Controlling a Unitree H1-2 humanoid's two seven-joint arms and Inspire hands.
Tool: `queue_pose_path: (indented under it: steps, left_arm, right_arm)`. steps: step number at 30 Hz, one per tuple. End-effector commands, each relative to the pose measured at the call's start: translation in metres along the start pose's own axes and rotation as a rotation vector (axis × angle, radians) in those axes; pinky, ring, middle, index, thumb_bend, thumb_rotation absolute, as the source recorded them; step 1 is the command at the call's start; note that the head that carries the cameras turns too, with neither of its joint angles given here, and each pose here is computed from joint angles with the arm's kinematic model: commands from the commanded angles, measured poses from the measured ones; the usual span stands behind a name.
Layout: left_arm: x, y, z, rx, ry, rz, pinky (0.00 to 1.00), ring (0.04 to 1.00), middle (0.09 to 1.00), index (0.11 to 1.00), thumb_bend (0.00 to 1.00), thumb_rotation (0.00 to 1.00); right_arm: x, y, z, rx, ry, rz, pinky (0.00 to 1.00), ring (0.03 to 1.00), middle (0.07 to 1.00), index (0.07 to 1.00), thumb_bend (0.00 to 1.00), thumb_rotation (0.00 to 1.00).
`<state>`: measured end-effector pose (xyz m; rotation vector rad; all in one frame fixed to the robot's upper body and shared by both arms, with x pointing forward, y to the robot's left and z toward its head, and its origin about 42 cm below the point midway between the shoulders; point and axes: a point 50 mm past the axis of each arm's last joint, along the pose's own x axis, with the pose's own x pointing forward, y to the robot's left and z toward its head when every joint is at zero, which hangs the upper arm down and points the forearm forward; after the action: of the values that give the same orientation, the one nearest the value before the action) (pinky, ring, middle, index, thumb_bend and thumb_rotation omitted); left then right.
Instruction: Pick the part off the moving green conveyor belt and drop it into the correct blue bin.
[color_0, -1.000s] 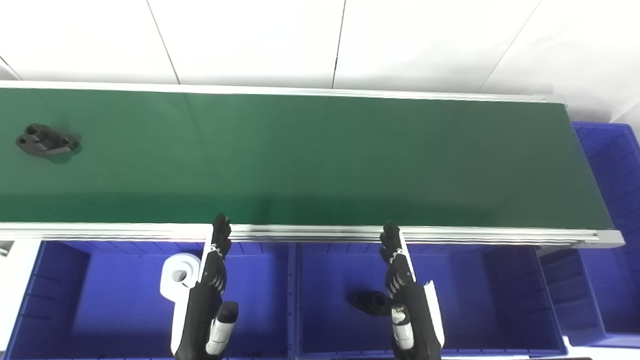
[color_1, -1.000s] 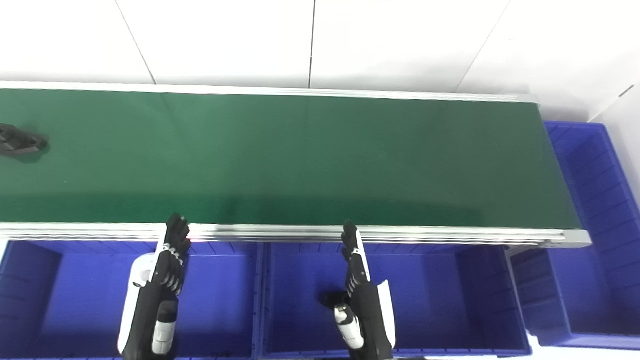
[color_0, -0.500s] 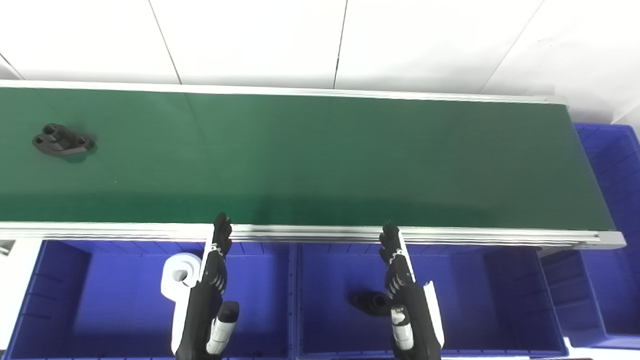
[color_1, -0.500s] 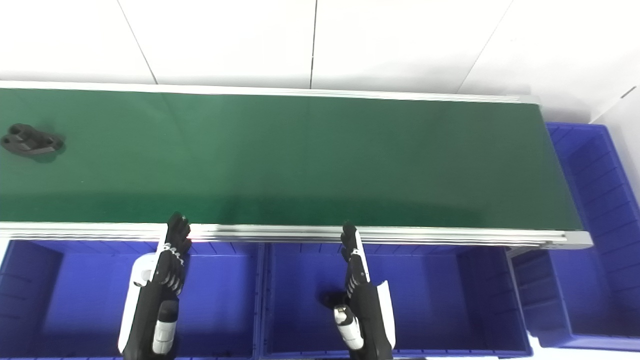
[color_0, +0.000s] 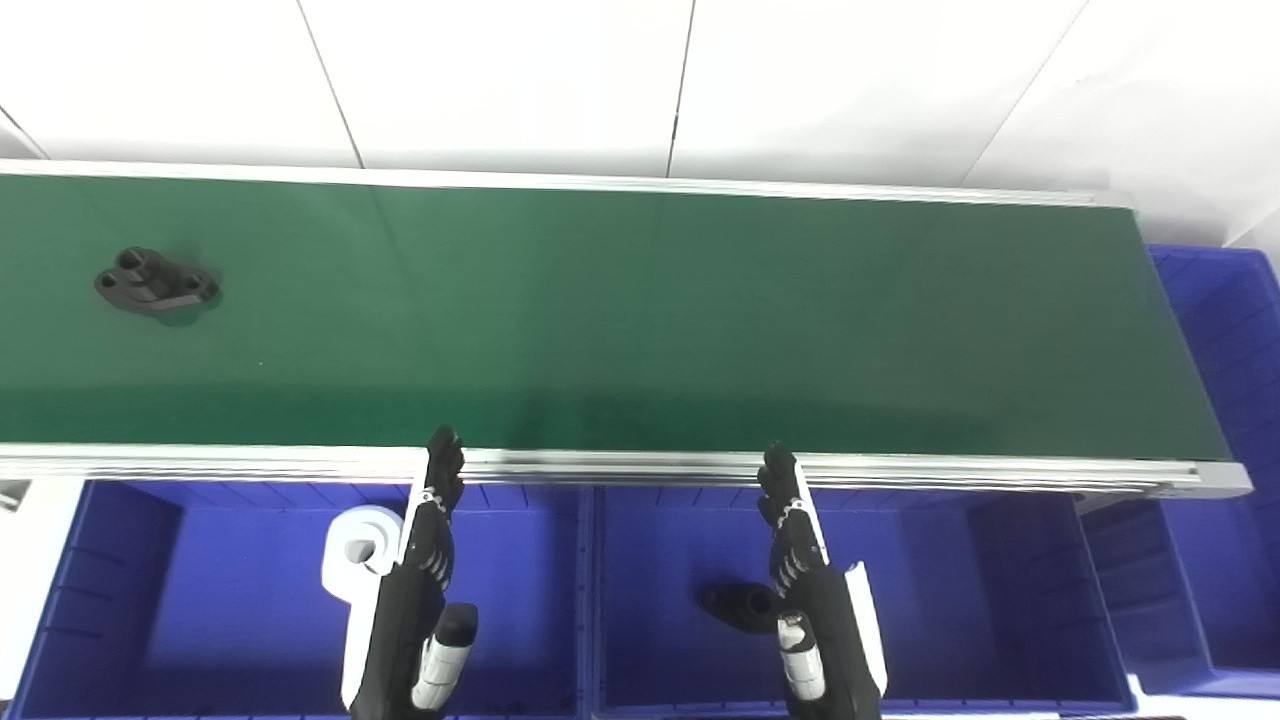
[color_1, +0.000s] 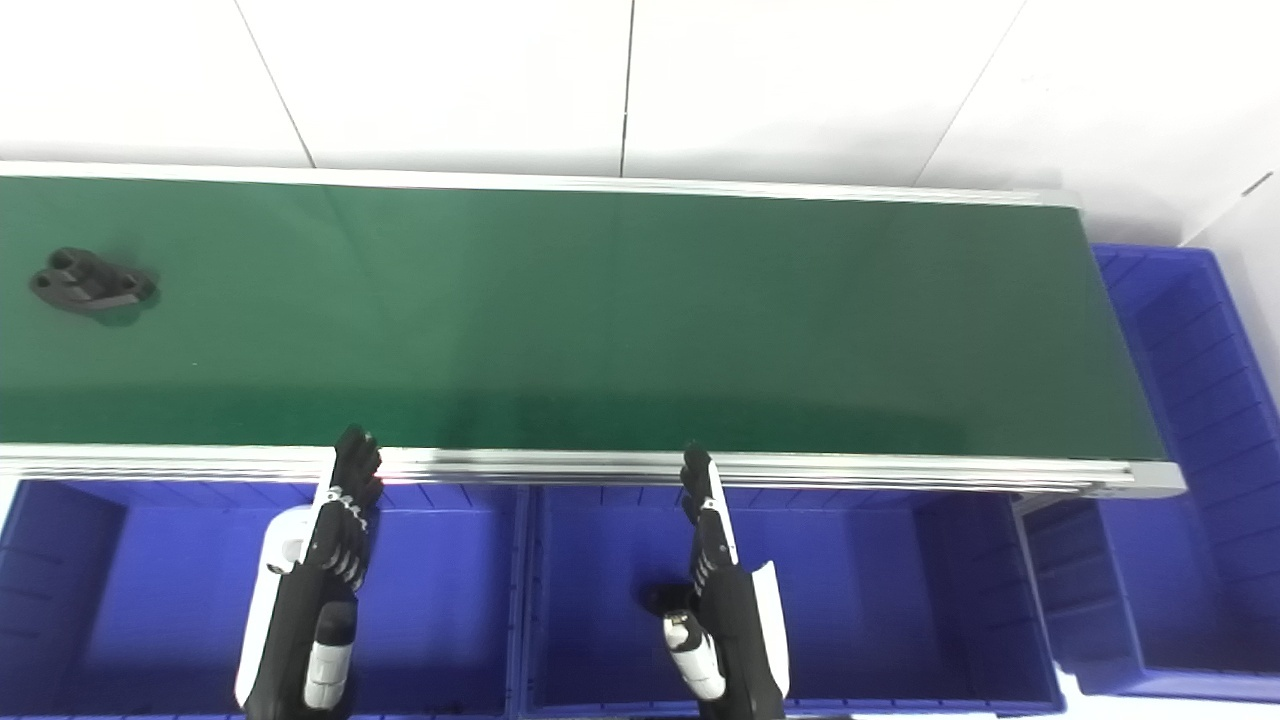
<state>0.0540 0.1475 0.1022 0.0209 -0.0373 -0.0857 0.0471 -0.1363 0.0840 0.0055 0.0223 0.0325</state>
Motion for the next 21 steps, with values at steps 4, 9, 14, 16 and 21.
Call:
queue_pose_path:
  steps: [4,9,14,16,21]
  left_arm:
    - [-0.002,-0.003,-0.003,-0.033,-0.032,0.007,1.00,1.000,1.000,1.000,0.83,1.00]
    - [0.000,-0.004,-0.012,-0.031,-0.020,-0.012,1.00,1.000,1.000,1.000,0.86,1.00]
    - [0.002,-0.007,-0.021,-0.024,-0.011,-0.020,1.00,1.000,1.000,1.000,0.87,1.00]
    - [0.004,-0.009,-0.023,-0.025,-0.009,-0.025,1.00,1.000,1.000,1.000,0.87,1.00]
    - [0.009,-0.013,-0.029,-0.039,-0.005,-0.018,1.00,1.000,1.000,1.000,0.87,1.00]
  right_arm:
    - [0.000,0.004,0.000,0.019,-0.023,-0.016,1.00,1.000,1.000,1.000,0.87,1.00]
    - [0.001,0.001,-0.011,0.007,-0.011,-0.010,1.00,1.000,1.000,1.000,0.87,1.00]
    - [0.003,-0.004,-0.020,0.003,-0.002,-0.005,1.00,1.000,1.000,1.000,0.87,1.00]
    - [0.004,-0.007,-0.024,0.001,0.006,0.000,1.00,1.000,1.000,1.000,0.87,1.00]
    - [0.007,-0.012,-0.030,-0.010,0.014,0.003,1.00,1.000,1.000,1.000,0.87,1.00]
